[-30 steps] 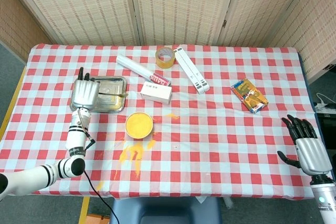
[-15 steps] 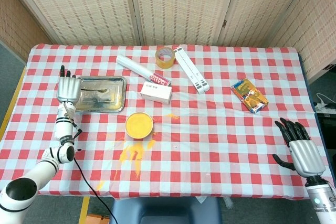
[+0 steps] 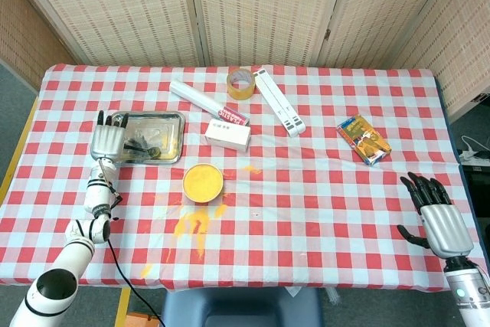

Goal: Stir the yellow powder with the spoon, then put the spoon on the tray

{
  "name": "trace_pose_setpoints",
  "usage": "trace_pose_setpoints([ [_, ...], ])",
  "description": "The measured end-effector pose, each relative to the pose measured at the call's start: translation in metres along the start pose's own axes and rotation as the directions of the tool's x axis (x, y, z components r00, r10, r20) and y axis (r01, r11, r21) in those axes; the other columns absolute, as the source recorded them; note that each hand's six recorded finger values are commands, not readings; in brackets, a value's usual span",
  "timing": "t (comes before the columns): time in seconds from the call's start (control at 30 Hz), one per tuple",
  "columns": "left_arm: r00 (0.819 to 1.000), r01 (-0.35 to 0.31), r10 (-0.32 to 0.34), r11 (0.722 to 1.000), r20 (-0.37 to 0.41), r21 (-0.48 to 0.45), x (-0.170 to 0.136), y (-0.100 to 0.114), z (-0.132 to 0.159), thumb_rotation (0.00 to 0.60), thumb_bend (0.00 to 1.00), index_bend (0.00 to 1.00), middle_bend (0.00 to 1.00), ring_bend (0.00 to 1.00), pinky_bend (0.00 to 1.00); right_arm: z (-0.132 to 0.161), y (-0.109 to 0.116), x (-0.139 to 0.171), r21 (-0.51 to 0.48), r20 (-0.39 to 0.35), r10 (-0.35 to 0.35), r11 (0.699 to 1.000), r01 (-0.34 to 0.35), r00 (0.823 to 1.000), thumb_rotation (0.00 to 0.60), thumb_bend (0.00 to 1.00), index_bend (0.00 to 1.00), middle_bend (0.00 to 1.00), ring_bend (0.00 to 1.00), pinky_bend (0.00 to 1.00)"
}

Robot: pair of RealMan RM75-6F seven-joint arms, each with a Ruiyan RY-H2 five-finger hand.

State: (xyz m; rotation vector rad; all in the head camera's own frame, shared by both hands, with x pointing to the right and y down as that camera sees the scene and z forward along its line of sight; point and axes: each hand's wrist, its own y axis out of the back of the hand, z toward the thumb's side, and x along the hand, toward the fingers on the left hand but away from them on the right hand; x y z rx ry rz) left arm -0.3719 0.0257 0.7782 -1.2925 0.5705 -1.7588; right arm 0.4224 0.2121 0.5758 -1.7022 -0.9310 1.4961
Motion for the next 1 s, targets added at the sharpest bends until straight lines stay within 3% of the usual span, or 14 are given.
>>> trace_pose_setpoints([
  [0.17, 1.000, 0.003, 0.001, 0.991, 0.029, -0.131, -0.001, 0.004, 0.010, 0.600, 0.42, 0.00, 0.02, 0.00, 0.00, -0.001, 0.002, 0.002, -0.005, -0.001, -0.006, 1.000, 0.006, 1.000, 0.600, 0.18, 0.00, 0.00, 0.00, 0.00],
  [0.37, 0.985, -0.045, 0.090, 0.957, 0.145, -0.288, -0.028, 0.019, 0.030, 0.600, 0.41, 0.00, 0.00, 0.00, 0.01, -0.002, 0.009, 0.008, -0.016, -0.008, -0.024, 1.000, 0.024, 1.000, 0.600, 0.18, 0.00, 0.00, 0.00, 0.00],
  [0.5, 0.948, -0.041, 0.161, 0.919, 0.276, -0.393, -0.086, 0.031, 0.041, 0.600, 0.38, 0.00, 0.00, 0.00, 0.00, -0.001, 0.013, 0.012, -0.010, -0.011, -0.047, 0.999, 0.047, 0.999, 0.600, 0.18, 0.00, 0.00, 0.00, 0.00],
  [0.6, 0.925, -0.036, 0.202, 0.890, 0.322, -0.455, -0.151, 0.035, 0.023, 0.600, 0.37, 0.00, 0.00, 0.00, 0.00, 0.002, 0.014, 0.014, -0.013, -0.015, -0.055, 0.998, 0.055, 0.998, 0.600, 0.18, 0.00, 0.00, 0.00, 0.00],
  [0.67, 0.931, -0.041, 0.207, 0.878, 0.300, -0.477, -0.194, 0.032, -0.005, 0.600, 0.36, 0.00, 0.00, 0.00, 0.00, 0.003, 0.013, 0.014, -0.007, -0.016, -0.055, 0.998, 0.055, 0.998, 0.600, 0.18, 0.00, 0.00, 0.00, 0.00],
  [0.73, 0.953, -0.054, 0.196, 0.861, 0.231, -0.505, -0.242, 0.028, -0.041, 0.600, 0.36, 0.00, 0.00, 0.00, 0.00, 0.005, 0.011, 0.016, 0.003, -0.021, -0.050, 0.999, 0.050, 0.999, 0.600, 0.18, 0.00, 0.00, 0.00, 0.00],
  [0.83, 0.974, -0.077, 0.179, 0.833, 0.135, -0.547, -0.289, 0.025, -0.069, 0.600, 0.36, 0.00, 0.00, 0.00, 0.00, 0.009, 0.007, 0.018, 0.013, -0.029, -0.035, 0.999, 0.036, 0.999, 0.600, 0.18, 0.00, 0.00, 0.00, 0.00],
  [0.9, 0.976, -0.098, 0.187, 0.837, 0.114, -0.538, -0.307, 0.024, -0.078, 0.600, 0.36, 0.00, 0.00, 0.00, 0.00, 0.011, 0.006, 0.020, 0.017, -0.034, -0.028, 0.999, 0.029, 0.999, 0.600, 0.18, 0.00, 0.00, 0.00, 0.00],
  [1.0, 0.970, -0.146, 0.220, 0.868, 0.105, -0.474, -0.330, 0.019, -0.095, 0.600, 0.37, 0.00, 0.00, 0.00, 0.00, 0.011, 0.006, 0.022, 0.020, -0.030, -0.026, 0.999, 0.026, 0.999, 0.600, 0.18, 0.00, 0.00, 0.00, 0.00],
])
